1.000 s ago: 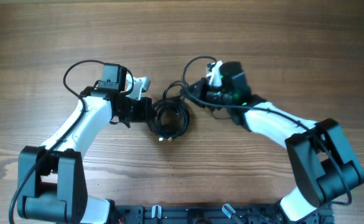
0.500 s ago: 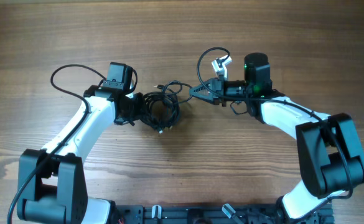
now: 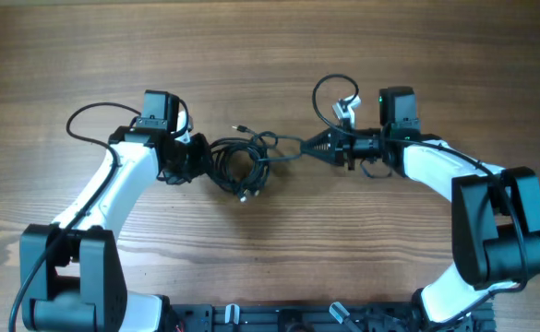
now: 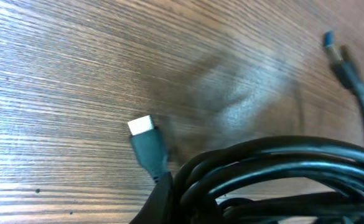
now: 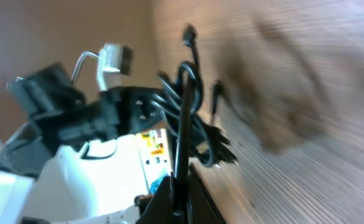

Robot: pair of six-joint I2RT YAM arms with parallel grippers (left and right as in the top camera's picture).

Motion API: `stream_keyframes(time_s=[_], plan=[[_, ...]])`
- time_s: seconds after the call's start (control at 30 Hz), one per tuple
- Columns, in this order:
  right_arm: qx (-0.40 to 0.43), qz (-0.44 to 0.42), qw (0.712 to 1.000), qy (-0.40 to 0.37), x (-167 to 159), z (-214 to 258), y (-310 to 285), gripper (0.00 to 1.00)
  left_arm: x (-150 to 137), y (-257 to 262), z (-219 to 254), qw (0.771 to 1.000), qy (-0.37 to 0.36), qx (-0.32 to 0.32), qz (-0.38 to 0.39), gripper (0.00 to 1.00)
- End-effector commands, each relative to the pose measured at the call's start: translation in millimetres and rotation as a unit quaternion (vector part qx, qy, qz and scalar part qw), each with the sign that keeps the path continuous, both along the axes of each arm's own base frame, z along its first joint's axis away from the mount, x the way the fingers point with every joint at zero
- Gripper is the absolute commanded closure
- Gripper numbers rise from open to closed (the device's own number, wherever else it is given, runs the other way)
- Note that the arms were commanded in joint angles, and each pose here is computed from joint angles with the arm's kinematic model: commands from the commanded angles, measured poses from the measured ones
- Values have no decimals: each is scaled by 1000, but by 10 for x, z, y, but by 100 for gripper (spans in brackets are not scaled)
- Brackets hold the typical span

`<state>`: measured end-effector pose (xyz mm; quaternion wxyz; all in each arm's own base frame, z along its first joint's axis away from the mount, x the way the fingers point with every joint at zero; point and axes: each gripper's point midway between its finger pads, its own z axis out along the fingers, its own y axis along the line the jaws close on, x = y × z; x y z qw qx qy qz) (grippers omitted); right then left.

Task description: Untangle cables

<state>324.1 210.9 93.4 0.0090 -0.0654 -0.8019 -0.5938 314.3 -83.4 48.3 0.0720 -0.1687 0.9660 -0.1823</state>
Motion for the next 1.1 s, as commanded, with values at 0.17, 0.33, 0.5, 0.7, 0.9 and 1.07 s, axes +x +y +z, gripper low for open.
stream_keyframes(time_s=[0.17, 0.33, 0.5, 0.7, 0.9, 1.07], plan=[[-149, 27, 986, -74, -137, -420, 120, 96, 12, 347, -143, 999, -6, 35, -8, 96], [-147, 39, 985, -76, -200, -400, 320, 94, 12, 347, -144, 999, -6, 36, -9, 96], [-142, 26, 988, -54, -186, -378, 362, 73, 15, 239, -109, 999, -19, 10, -45, 96], [-143, 19, 989, -44, -178, -382, 360, 67, 6, 20, -44, 994, -39, -29, -99, 96], [-48, 58, 991, -109, -147, -24, 484, 66, -138, -437, 131, 962, -86, -111, -234, 96], [-37, 54, 990, -122, -93, 36, 478, 63, -306, -663, 399, 920, -136, -185, -317, 96]])
